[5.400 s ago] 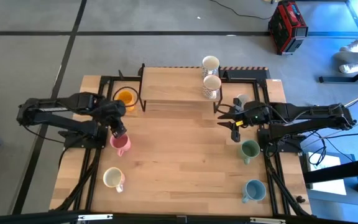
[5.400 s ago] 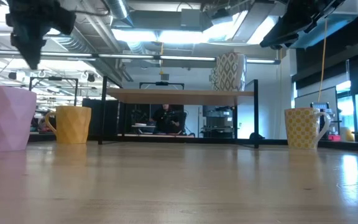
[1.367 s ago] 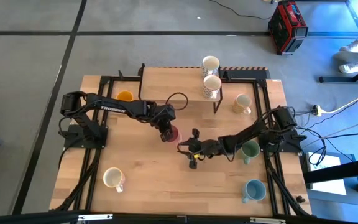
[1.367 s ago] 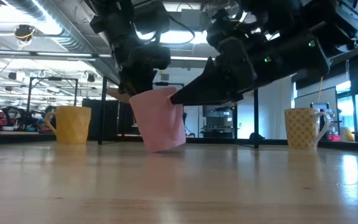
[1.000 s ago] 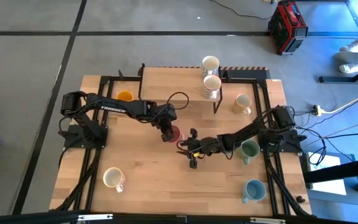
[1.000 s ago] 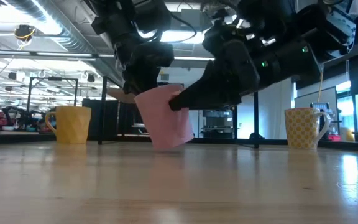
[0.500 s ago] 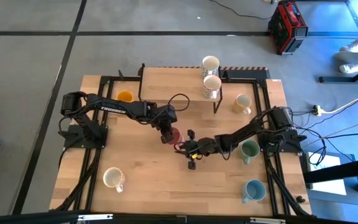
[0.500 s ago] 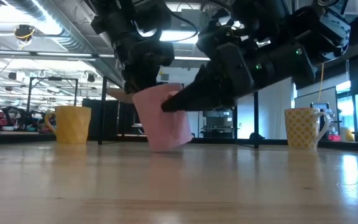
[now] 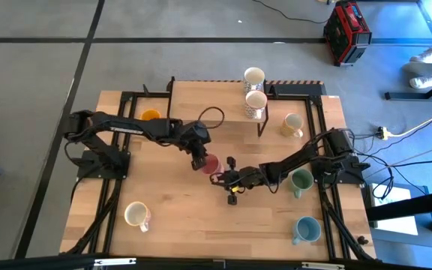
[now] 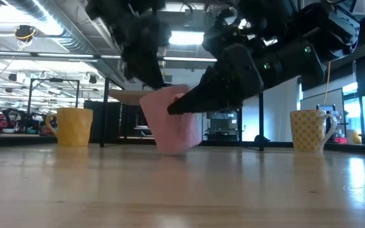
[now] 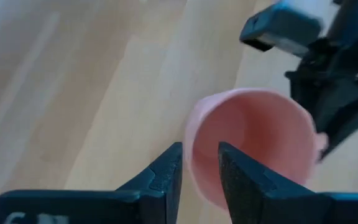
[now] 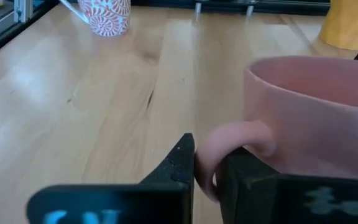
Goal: Place coffee mugs
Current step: Put the pink mug on the shelf
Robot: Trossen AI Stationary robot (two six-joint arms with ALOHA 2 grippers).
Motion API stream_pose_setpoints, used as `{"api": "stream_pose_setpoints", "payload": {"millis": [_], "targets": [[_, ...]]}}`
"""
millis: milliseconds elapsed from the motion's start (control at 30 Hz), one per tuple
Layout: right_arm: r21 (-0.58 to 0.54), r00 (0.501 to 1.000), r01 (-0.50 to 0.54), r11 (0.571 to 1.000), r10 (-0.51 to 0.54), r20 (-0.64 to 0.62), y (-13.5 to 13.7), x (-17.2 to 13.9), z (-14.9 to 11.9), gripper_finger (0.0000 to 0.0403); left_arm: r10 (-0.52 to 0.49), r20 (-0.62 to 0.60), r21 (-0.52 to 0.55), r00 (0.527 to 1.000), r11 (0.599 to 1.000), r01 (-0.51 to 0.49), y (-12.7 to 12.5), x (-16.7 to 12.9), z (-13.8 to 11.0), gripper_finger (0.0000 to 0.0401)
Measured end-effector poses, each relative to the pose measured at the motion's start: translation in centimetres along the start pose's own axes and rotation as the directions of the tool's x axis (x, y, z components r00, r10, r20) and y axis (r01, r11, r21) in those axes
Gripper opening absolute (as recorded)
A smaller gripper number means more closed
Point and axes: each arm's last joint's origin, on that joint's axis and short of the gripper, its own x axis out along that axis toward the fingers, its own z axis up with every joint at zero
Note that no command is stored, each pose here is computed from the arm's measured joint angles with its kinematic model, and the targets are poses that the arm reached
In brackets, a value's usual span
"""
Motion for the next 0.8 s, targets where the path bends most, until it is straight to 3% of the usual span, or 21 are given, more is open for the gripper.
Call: {"api": "stream_pose_setpoints", "payload": {"millis": [433, 600, 800], "targets": [[-0.055, 0.994, 0.089, 0.995, -0.085, 0.074, -1.1, -1.8, 3.6, 0.0022, 0.000, 0.178, 0.068, 0.984, 0.998, -0.013, -0.1, -8.7, -0.3, 0.0098], [-0.039, 0.986, 0.094, 0.995, -0.087, 0.144, -2.1, -2.4, 6.3, 0.0016, -0.001, 0.256, 0.077, 0.967, 0.997, -0.020, -0.1, -10.9, -0.4, 0.0098], [-0.054, 0.985, 0.133, 0.990, -0.126, 0.116, -3.4, -3.0, 9.4, 0.0015, -0.007, 0.334, 0.105, 0.942, 0.994, -0.030, 0.1, -13.6, -0.8, 0.0098]]}}
